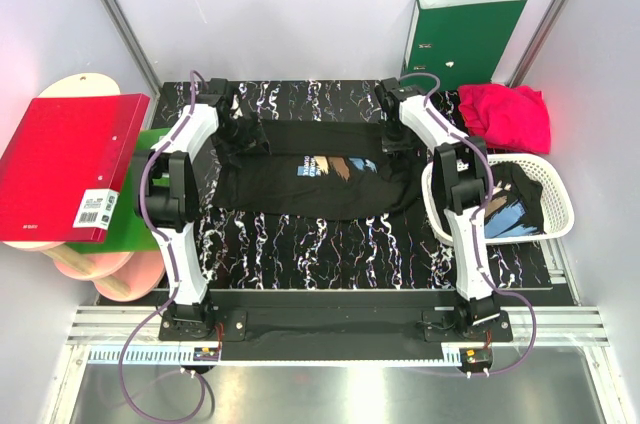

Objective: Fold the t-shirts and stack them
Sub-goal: Fold the flattened tshirt in 1/3 of the way

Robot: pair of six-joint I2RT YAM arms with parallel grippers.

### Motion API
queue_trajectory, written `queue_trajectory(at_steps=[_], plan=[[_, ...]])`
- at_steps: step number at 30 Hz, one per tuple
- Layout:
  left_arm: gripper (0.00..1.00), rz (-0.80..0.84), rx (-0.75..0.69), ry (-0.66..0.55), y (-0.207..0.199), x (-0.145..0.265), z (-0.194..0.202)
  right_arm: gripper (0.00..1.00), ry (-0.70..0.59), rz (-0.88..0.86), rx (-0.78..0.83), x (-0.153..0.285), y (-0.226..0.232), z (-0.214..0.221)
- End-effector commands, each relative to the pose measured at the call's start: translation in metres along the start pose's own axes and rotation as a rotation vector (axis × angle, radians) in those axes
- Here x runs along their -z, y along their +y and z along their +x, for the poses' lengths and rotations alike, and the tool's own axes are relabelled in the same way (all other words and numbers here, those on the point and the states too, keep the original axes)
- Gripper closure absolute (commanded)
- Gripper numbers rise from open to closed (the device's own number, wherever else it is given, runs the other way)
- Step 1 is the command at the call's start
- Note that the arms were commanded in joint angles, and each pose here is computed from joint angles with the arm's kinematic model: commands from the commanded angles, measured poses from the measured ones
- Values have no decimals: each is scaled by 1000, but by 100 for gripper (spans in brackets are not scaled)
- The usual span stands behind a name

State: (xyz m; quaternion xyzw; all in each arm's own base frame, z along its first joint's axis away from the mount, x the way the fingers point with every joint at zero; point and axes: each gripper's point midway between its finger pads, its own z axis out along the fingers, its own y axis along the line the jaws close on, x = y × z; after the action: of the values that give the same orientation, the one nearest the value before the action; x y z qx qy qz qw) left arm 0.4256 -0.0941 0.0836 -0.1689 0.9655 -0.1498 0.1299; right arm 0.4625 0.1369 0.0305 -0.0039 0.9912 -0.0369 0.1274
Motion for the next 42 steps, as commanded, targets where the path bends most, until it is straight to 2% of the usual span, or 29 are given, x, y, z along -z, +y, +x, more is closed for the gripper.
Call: queue_trajectory(at_steps=[1, 3, 4, 5, 6, 7, 9, 10, 15, 20, 22, 25, 27, 29, 30, 31, 32, 33, 42], plan=[[1, 25, -26, -43, -12, 7, -14, 100, 12, -11, -22, 47, -9, 18], [1, 25, -26, -43, -12, 7, -14, 97, 36, -34, -32, 49, -7, 27], [1, 24, -27, -40, -12, 7, -12, 88, 59, -52, -31, 49, -4, 36], [1, 24, -27, -40, -12, 6, -12, 73, 69, -59, -25, 49, -4, 39], [1, 24, -27, -36, -11, 6, -11, 45, 78, -60, -23, 49, -4, 43], [1, 26, -30, -35, -12, 5, -11, 30, 78, -64, -22, 49, -5, 45], [1, 29, -32, -31, -14, 5, -10, 7, 70, -67, -20, 50, -4, 46], [1, 29, -35, -31, -14, 4, -11, 0, 54, -66, -23, 52, -5, 43], [1, 32, -37, -32, -15, 5, -10, 4, -18, -44, -33, 53, -7, 22], [1, 45, -51, -47, -20, 12, -12, 15, -77, -63, -40, 54, 1, -7], [2, 53, -59, -63, -23, 17, -16, 15, -127, -87, -46, 69, 5, -21], [3, 61, -62, -86, -27, 23, -22, 9, -176, -118, -42, 90, 7, -30], [6, 71, -65, -103, -31, 26, -28, 7, -185, -110, -36, 96, 3, -29], [17, 74, -61, -100, -33, 23, -31, 9, -207, -77, -30, 99, -4, -30], [58, 84, -63, -108, -37, 23, -35, 27, -188, -60, -18, 89, -7, -25], [79, 79, -45, -97, -36, 16, -37, 50, -191, -55, -16, 82, -8, -26], [100, 78, -40, -95, -36, 13, -39, 79, -179, -51, -15, 75, -9, -25], [100, 85, -38, -105, -40, 12, -45, 100, -149, -45, -21, 61, -9, -21], [100, 77, 2, -80, -42, -25, -61, 100, -90, -29, -60, -3, -8, -23]])
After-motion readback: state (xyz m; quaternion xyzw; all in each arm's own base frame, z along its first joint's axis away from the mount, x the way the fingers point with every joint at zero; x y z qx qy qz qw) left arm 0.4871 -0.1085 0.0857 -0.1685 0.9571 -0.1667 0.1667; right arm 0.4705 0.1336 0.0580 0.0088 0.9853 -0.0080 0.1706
